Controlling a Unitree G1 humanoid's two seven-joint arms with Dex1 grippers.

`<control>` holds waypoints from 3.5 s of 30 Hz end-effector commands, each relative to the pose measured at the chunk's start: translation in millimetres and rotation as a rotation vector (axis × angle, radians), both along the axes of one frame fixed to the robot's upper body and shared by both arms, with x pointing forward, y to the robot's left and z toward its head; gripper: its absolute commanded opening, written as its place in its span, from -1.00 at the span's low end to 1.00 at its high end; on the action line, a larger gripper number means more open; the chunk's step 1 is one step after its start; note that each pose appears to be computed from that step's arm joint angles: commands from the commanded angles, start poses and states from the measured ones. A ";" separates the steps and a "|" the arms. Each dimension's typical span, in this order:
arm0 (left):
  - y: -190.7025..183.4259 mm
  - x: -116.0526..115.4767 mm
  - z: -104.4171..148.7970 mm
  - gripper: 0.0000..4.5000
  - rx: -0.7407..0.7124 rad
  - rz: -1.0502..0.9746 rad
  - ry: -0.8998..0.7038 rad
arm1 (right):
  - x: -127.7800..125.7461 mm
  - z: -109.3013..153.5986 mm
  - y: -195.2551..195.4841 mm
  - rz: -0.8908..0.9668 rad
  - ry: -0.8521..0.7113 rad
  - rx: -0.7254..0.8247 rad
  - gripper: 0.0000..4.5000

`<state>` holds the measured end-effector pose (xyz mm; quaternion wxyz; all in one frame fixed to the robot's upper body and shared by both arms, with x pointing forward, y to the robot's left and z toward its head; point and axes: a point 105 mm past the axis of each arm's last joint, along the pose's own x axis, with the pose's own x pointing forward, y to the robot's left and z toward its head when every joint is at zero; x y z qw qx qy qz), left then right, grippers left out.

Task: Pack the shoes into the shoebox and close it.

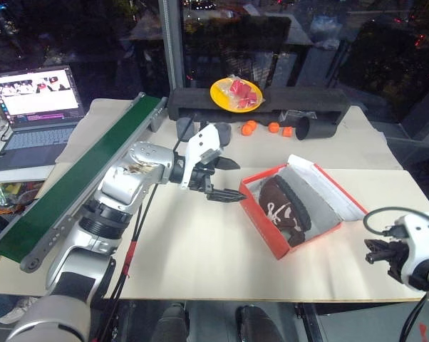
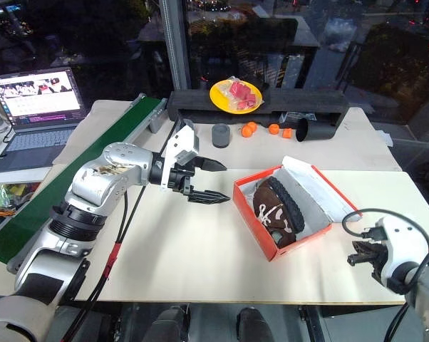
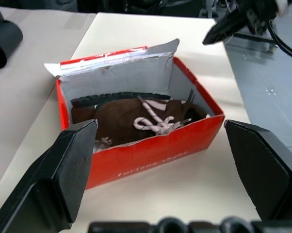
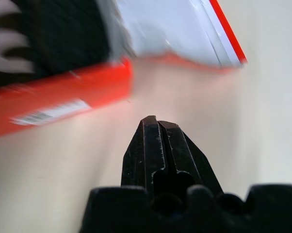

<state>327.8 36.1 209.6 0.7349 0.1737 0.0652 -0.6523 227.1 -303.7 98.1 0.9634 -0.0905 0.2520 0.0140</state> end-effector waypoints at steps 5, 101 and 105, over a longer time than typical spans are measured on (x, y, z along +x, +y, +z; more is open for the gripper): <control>3.2 -4.0 17.4 1.00 -0.007 0.002 -0.057 | 32.5 -6.4 1.8 0.051 -0.205 -0.174 -0.97; 3.7 14.1 34.1 1.00 -0.022 0.073 -0.126 | 149.3 -35.2 95.0 0.111 -0.360 0.131 -0.97; 7.9 13.2 34.4 1.00 -0.019 0.089 -0.126 | 164.5 -27.4 95.4 0.081 -0.393 0.110 -0.97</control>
